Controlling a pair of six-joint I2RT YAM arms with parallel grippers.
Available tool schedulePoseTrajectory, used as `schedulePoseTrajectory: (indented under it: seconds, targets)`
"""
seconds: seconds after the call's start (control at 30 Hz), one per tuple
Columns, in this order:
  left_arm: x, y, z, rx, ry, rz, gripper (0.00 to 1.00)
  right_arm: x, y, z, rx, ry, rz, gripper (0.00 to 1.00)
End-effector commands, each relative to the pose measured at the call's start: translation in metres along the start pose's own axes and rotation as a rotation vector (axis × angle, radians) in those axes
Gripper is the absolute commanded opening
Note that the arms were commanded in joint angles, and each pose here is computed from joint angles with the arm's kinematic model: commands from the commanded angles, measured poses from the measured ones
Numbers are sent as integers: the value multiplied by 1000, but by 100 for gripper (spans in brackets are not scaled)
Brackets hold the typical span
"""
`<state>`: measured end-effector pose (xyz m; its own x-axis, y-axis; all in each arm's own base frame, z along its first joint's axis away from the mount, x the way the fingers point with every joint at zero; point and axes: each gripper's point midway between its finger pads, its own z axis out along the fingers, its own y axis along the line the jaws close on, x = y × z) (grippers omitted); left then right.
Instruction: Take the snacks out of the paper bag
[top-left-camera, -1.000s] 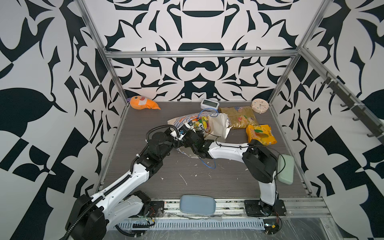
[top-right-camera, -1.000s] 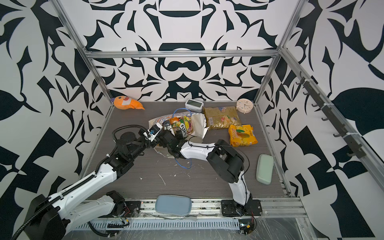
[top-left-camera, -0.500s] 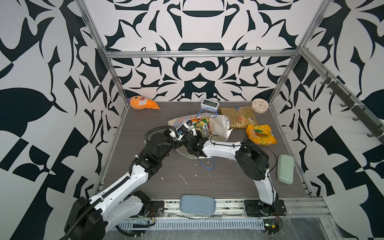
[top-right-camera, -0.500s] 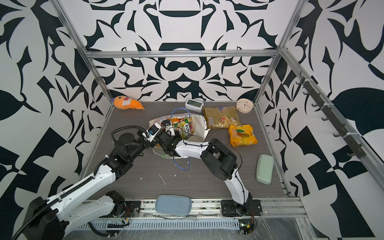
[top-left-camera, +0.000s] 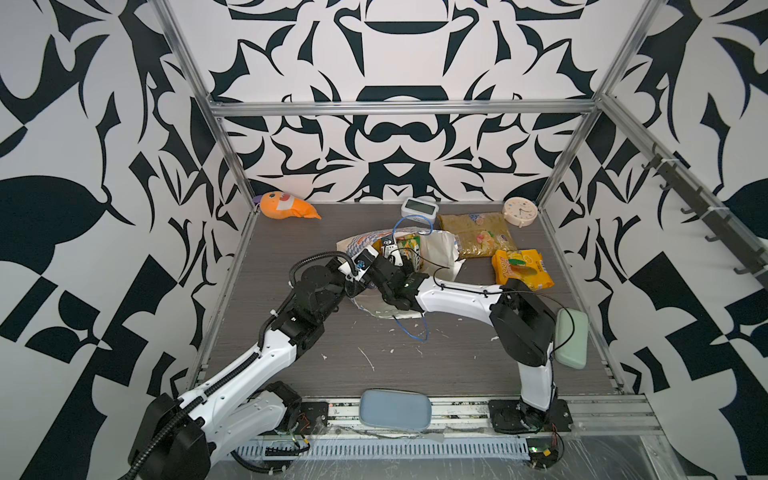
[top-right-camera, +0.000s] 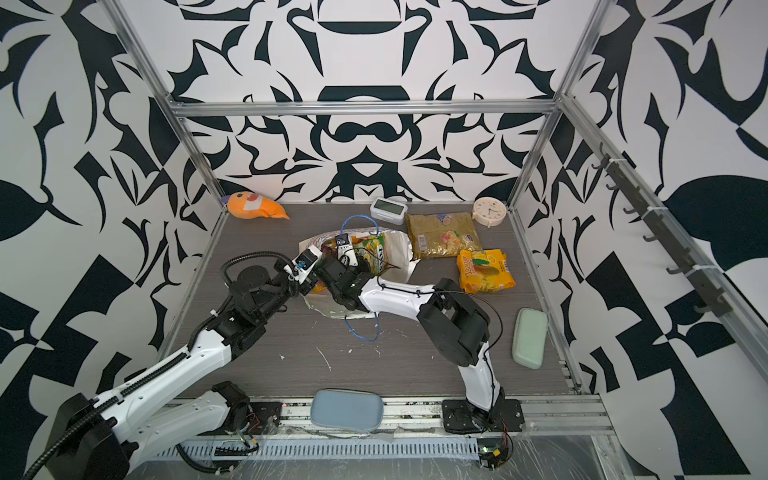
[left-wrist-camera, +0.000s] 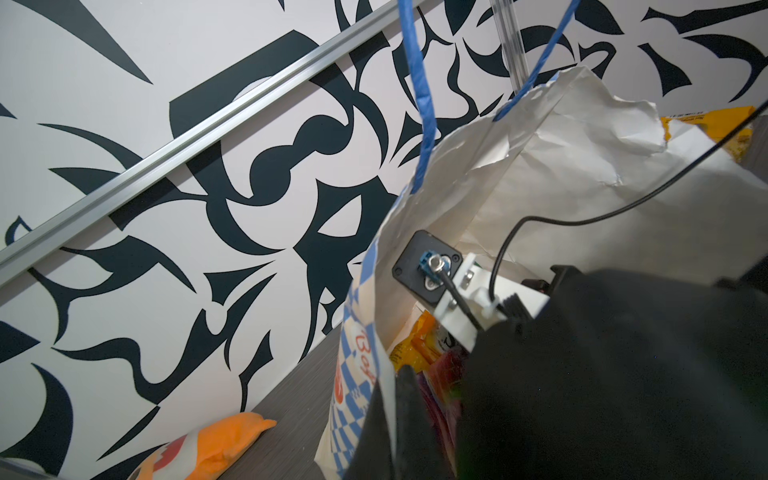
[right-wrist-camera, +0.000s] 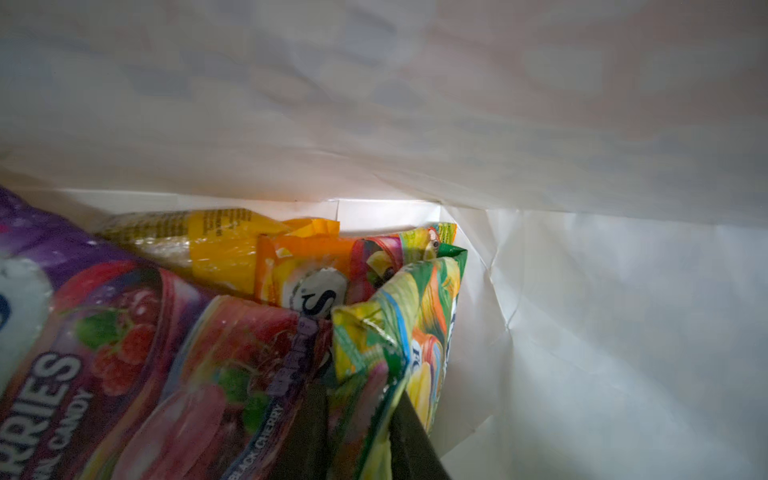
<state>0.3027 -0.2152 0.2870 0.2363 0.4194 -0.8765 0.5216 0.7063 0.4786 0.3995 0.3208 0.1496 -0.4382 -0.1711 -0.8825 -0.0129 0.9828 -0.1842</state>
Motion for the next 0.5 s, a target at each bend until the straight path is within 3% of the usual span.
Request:
schedulePoseTrajectory:
  seconds: [0.0,0.13,0.37,0.47]
  targets:
    - [-10,1,-2,-7,-48,13,0,-11,-24,-3,12,12,107,26]
    - [-10,2,-1,-12,-46,11,0,-5,-38,2,3,65,172,29]
    - [-11,3,-1,-14,-45,11,0,6,-55,12,1,145,270,46]
    - [-10,2,-1,-12,-44,10,0,18,-58,19,-2,179,300,47]
